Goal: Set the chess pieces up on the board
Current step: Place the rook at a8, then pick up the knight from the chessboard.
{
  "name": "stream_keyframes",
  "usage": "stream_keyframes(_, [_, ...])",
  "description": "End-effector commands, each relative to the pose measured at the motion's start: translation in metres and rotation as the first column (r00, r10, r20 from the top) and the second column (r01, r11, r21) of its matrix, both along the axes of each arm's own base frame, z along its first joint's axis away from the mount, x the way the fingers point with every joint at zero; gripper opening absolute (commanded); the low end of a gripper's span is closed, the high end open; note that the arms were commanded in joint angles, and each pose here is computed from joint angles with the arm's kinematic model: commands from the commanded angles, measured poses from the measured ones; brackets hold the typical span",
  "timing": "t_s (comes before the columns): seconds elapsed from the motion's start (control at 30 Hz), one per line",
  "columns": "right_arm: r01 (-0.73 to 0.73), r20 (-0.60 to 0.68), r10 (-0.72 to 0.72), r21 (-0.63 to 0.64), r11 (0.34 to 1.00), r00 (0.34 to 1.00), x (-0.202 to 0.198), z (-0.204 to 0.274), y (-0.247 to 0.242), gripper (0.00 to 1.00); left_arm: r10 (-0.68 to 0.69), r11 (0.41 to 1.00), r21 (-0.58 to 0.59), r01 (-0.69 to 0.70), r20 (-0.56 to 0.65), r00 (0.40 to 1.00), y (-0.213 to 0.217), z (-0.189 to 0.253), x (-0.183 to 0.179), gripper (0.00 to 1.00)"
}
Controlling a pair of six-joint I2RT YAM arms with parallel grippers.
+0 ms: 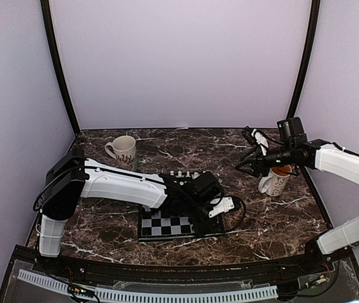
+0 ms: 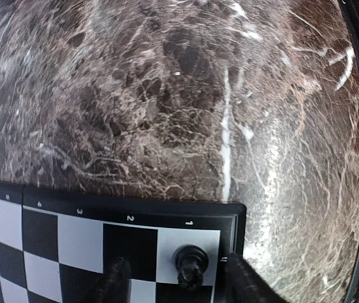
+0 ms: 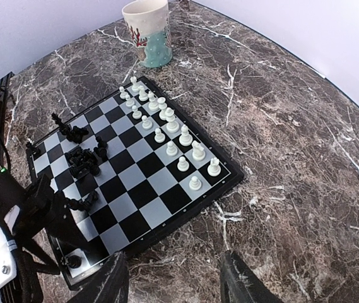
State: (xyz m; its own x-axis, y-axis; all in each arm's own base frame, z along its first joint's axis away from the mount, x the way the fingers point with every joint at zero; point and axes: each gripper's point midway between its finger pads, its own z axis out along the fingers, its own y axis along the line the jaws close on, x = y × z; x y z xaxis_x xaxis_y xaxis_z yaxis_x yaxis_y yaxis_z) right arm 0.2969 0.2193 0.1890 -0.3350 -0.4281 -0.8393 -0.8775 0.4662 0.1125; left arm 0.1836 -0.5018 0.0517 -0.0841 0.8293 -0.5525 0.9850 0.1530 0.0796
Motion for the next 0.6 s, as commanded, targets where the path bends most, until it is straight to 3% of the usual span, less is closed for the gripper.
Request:
stream_keyframes(0.0, [-0.019,0.002,0.019,0.015,1.000,1.000,-0.001,0.001,0.002,0.50,0.001,0.996,-0.085,-0.001,0.003,1.000,-0.007,0.046,-0.004,0.97])
stream_keyframes(0.2, [-0.024,-0.006,0.024,0.020,1.000,1.000,-0.002,0.002,0.003,0.50,-0.008,0.990,-0.141,0.015,0.052,0.999,0.006,0.103,-0.007,0.99])
stream_keyframes(0.3, [-0.029,0.013,0.029,0.001,1.000,0.999,-0.001,0.009,0.002,0.50,0.042,0.989,-0.145,-0.020,0.150,0.988,0.022,0.129,0.006,0.99])
stream_keyframes(0.47, [-0.025,0.115,0.028,-0.032,0.999,0.993,0.012,0.050,0.000,0.50,0.193,0.964,-0.241,-0.111,0.353,0.915,0.056,0.179,0.051,0.99])
stream_keyframes(0.57, [-0.046,0.134,0.052,-0.046,0.998,0.990,0.018,0.070,0.003,0.51,0.287,0.928,-0.335,-0.162,0.365,0.886,0.083,0.207,0.080,0.99])
